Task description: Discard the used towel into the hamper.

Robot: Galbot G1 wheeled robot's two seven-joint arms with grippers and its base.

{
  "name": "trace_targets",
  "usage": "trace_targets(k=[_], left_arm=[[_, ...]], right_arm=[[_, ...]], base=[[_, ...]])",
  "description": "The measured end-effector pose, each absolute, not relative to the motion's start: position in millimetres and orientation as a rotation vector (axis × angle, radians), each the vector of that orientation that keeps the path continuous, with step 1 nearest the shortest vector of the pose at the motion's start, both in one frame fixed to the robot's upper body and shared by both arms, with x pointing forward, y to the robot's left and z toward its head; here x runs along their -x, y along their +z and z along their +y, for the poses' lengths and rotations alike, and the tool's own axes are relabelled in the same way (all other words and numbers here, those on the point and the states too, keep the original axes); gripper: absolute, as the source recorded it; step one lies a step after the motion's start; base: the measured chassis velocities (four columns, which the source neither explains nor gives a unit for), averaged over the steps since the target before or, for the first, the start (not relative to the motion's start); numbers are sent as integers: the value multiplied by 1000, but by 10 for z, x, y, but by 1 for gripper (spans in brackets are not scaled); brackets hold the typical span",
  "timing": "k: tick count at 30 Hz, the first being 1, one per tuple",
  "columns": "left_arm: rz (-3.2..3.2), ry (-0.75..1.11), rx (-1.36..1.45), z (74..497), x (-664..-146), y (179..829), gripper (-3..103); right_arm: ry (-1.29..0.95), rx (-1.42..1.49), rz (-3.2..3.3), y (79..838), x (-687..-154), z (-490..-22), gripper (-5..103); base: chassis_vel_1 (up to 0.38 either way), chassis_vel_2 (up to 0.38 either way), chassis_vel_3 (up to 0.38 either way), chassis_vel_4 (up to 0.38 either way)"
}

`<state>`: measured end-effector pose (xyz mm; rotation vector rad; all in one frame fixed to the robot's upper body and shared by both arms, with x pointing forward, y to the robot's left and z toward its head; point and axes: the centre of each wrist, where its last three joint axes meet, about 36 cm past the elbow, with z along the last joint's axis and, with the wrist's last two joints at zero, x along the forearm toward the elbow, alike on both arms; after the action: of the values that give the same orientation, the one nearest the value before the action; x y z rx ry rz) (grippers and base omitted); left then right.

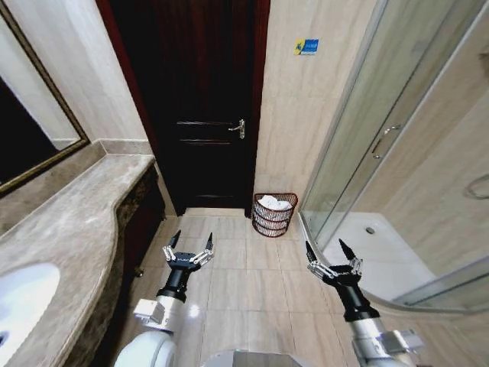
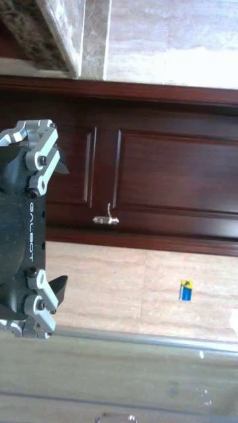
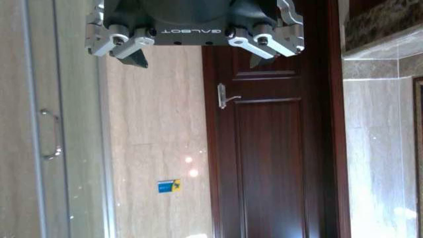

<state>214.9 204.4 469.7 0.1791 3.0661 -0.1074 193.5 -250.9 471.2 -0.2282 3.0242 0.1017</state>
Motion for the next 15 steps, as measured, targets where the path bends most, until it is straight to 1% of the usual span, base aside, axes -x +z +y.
trace_targets(k=[4,10,15], left_arm=[[3065,-108,-179,2044,-2151,4698,100],[3065,-107,-179,2044,-2151,4698,100],[3065,-107,-179,2044,-2151,4698,100]], right_arm=[[101,228,3024,4713,-1935,-2509,100],[101,228,3024,4713,-1936,-2509,100],[102,228,3024,4713,-1936,-2509,100]], base=[[-18,-15,-34,-3],[-47,41,90,-32],[0,0,0,0]])
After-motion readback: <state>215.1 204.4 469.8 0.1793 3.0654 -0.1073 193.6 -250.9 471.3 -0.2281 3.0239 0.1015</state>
